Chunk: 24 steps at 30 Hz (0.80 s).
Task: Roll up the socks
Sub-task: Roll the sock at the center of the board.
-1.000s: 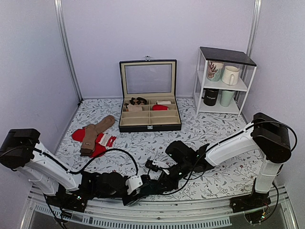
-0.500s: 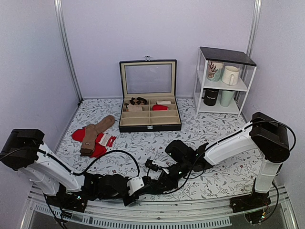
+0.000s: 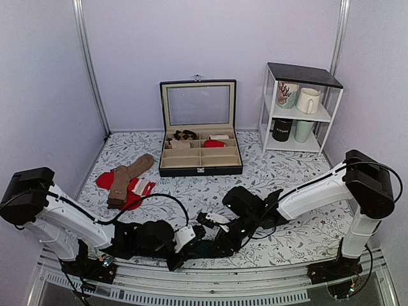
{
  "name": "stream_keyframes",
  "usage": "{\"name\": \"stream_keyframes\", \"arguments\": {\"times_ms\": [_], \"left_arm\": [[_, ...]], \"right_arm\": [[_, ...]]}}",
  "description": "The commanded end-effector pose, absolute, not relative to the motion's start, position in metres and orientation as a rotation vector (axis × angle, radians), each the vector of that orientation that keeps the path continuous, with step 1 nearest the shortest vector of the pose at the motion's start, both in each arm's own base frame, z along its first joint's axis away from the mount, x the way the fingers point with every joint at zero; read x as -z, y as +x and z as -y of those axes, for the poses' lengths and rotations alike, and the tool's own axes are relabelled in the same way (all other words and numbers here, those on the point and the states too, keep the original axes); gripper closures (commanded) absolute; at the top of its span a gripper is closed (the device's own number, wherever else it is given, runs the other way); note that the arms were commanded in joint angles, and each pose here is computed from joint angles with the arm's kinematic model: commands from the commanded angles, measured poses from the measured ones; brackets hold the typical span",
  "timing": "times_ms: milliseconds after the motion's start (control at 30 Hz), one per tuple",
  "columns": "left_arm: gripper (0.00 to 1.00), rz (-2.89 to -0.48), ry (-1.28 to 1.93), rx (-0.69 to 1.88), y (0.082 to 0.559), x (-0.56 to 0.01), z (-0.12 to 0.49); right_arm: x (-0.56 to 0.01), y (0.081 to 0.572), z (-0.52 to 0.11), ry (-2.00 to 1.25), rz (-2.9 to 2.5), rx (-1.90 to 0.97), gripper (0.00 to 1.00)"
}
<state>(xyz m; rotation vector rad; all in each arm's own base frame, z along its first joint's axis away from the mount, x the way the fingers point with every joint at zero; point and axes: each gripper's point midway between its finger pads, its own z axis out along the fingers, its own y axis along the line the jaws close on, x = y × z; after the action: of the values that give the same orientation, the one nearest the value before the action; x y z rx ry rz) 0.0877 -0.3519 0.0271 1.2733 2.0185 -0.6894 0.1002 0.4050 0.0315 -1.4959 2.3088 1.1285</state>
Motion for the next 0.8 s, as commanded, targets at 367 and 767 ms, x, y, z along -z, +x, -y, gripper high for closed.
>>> {"name": "stream_keyframes", "arguments": {"times_ms": [367,767], "left_arm": [[1.00,-2.514,1.309,0.710,0.063,0.050,0.309],[1.00,-2.603,1.255,0.703,0.063,0.062,0.301]], "right_arm": [[-0.081,0.121,-0.392,-1.443,-2.103,-0.961,0.31],[-0.058,0.109,-0.387,-1.463,-2.192,-1.064,0.18]]}}
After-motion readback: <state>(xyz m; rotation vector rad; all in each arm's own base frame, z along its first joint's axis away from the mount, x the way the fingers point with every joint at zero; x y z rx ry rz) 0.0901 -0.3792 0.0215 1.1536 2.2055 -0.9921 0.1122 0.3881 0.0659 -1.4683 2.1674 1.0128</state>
